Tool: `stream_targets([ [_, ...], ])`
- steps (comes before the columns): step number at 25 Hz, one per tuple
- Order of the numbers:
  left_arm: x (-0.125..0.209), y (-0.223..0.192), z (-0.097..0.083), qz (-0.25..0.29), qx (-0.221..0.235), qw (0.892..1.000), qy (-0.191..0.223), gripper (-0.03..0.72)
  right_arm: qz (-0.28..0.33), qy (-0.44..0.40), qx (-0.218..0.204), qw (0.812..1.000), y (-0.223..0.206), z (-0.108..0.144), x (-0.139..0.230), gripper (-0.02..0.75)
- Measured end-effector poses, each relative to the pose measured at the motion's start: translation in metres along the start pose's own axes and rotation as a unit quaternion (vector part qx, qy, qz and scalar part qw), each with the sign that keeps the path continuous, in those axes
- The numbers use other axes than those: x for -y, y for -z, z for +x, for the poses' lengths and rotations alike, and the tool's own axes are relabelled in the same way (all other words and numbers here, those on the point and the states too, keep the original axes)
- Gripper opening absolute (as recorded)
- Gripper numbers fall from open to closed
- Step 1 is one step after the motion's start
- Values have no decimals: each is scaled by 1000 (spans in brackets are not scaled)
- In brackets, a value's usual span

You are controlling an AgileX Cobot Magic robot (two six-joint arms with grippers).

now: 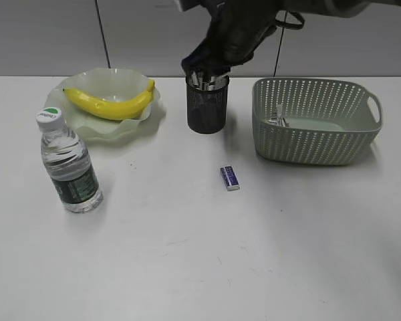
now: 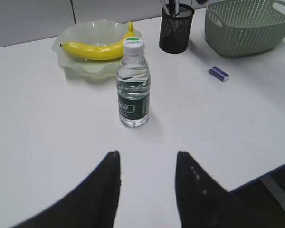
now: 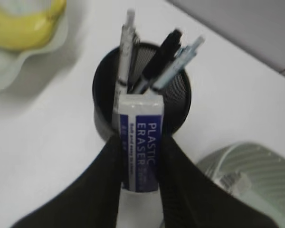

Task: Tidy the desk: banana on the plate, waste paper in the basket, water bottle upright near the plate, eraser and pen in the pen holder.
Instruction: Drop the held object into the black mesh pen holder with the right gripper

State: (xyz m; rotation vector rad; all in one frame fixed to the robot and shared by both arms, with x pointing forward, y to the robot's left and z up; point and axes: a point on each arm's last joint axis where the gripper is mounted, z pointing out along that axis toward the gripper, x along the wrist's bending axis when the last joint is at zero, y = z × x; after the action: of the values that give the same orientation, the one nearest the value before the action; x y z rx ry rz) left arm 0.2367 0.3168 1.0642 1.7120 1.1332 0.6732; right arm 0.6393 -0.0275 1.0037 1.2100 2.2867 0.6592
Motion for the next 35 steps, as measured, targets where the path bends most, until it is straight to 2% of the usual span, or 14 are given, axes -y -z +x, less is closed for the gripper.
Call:
stream_targets([
  [5, 0, 0, 0, 0, 0, 1000, 0, 293, -100, -12, -13, 995, -12, -13, -14, 195],
  [9, 0, 0, 0, 0, 0, 1000, 0, 293, -131, 6, -15, 991, -28, -10, -14, 195],
  [13, 0, 0, 0, 0, 0, 1000, 0, 293, -117, 30, -8, 993, -50, -7, -4, 195],
  [17, 0, 0, 0, 0, -1, 1000, 0, 293, -103, 19, -7, 994, -61, -7, 4, 199],
  [24, 0, 0, 0, 0, -1, 1000, -1, 293, -101, 12, -4, 995, -61, -11, 4, 356],
  [27, 0, 0, 0, 0, -1, 1000, -1, 293, -84, 11, 1, 996, -62, -12, 7, 382],
  [30, 0, 0, 0, 0, -1, 1000, -1, 293, -34, 1, 17, 999, -52, -17, 12, 385],
  [35, 0, 0, 0, 0, -1, 1000, -1, 293, 15, -33, 36, 999, 4, -31, 3, 370],
])
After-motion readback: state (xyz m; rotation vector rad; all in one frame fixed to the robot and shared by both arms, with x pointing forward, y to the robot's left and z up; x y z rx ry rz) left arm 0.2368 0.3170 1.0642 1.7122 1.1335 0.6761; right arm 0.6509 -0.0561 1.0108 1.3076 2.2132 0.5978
